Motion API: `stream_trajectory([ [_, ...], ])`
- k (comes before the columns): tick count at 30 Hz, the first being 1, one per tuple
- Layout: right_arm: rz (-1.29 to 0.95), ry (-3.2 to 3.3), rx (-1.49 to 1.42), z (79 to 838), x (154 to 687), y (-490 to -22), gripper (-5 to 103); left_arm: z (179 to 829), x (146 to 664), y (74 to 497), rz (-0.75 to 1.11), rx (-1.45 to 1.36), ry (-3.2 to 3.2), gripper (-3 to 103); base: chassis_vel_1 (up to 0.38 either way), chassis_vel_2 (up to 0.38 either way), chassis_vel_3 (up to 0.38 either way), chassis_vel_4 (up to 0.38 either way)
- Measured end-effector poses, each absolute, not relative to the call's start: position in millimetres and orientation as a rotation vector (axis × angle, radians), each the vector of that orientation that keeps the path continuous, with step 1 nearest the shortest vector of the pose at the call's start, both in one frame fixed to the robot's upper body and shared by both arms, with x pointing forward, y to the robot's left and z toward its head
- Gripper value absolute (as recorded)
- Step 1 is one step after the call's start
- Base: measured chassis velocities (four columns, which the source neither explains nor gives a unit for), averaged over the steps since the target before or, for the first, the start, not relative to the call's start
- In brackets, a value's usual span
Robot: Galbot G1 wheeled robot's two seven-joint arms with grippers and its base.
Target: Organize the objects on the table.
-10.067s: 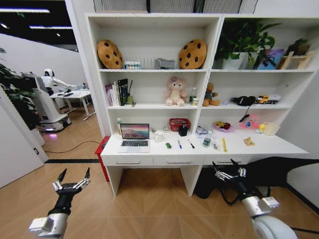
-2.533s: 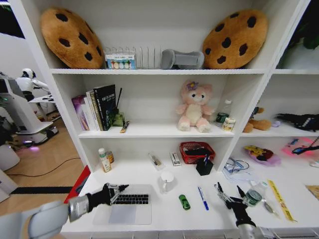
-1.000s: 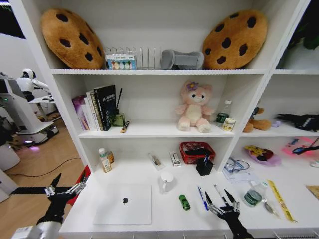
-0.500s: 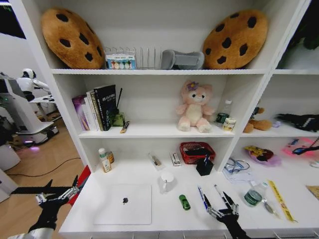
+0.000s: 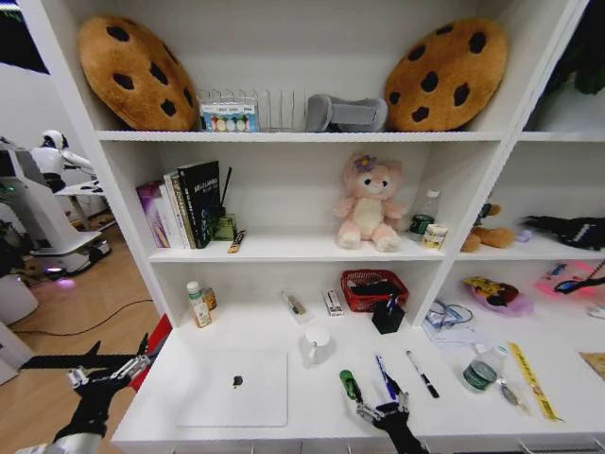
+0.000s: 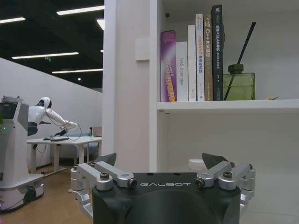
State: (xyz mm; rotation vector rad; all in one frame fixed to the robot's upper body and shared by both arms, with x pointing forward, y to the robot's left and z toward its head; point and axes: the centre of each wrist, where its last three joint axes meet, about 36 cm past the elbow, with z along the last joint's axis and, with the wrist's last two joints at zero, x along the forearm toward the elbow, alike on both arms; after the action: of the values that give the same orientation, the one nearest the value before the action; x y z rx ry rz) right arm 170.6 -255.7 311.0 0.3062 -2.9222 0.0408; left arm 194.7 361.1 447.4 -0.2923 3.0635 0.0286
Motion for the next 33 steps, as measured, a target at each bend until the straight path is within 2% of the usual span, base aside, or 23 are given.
stream_trajectory([
  [13, 0.037, -2.871, 0.33, 291, 183, -240, 102, 447, 195, 361, 0.029, -0.288, 3.064, 100, 0.0, 0.0, 0.0, 0.0],
  [15, 0.045, -2.87, 0.328, 291, 184, -241, 94, 448, 195, 361, 0.029, -0.287, 3.064, 100, 0.0, 0.0, 0.0, 0.0],
  [16, 0.045, -2.87, 0.328, 291, 184, -241, 94, 448, 195, 361, 0.029, -0.287, 3.064, 100, 0.0, 0.0, 0.0, 0.0],
  [18, 0.048, -2.868, 0.325, 290, 182, -242, 83, 448, 195, 361, 0.03, -0.287, 3.064, 100, 0.0, 0.0, 0.0, 0.0],
  [19, 0.048, -2.868, 0.325, 290, 182, -242, 83, 448, 195, 361, 0.03, -0.287, 3.064, 100, 0.0, 0.0, 0.0, 0.0],
  [20, 0.05, -2.868, 0.325, 290, 182, -242, 77, 448, 195, 361, 0.03, -0.287, 3.064, 100, 0.0, 0.0, 0.0, 0.0],
  [22, 0.05, -2.869, 0.323, 290, 182, -242, 77, 448, 195, 361, 0.03, -0.287, 3.064, 100, 0.0, 0.0, 0.0, 0.0],
  [23, 0.049, -2.871, 0.318, 290, 182, -242, 66, 448, 195, 361, 0.03, -0.286, 3.064, 100, 0.0, 0.0, 0.0, 0.0],
  [24, 0.047, -2.873, 0.312, 290, 182, -242, 61, 448, 195, 361, 0.03, -0.287, 3.064, 100, 0.0, 0.0, 0.0, 0.0],
  [25, 0.047, -2.873, 0.312, 290, 182, -242, 61, 448, 195, 361, 0.03, -0.287, 3.064, 100, 0.0, 0.0, 0.0, 0.0],
  [26, 0.042, -2.875, 0.303, 290, 183, -242, 55, 448, 195, 361, 0.031, -0.286, 3.064, 100, 0.0, 0.0, 0.0, 0.0],
  [27, 0.042, -2.875, 0.303, 290, 183, -242, 55, 448, 195, 361, 0.031, -0.286, 3.064, 100, 0.0, 0.0, 0.0, 0.0],
  [29, 0.037, -2.879, 0.295, 290, 182, -239, 45, 448, 195, 361, 0.031, -0.286, 3.064, 100, 0.0, 0.0, 0.0, 0.0],
  [33, 0.038, -2.884, 0.297, 291, 182, -238, 37, 448, 195, 361, 0.031, -0.286, 3.064, 100, 0.0, 0.0, 0.0, 0.0],
])
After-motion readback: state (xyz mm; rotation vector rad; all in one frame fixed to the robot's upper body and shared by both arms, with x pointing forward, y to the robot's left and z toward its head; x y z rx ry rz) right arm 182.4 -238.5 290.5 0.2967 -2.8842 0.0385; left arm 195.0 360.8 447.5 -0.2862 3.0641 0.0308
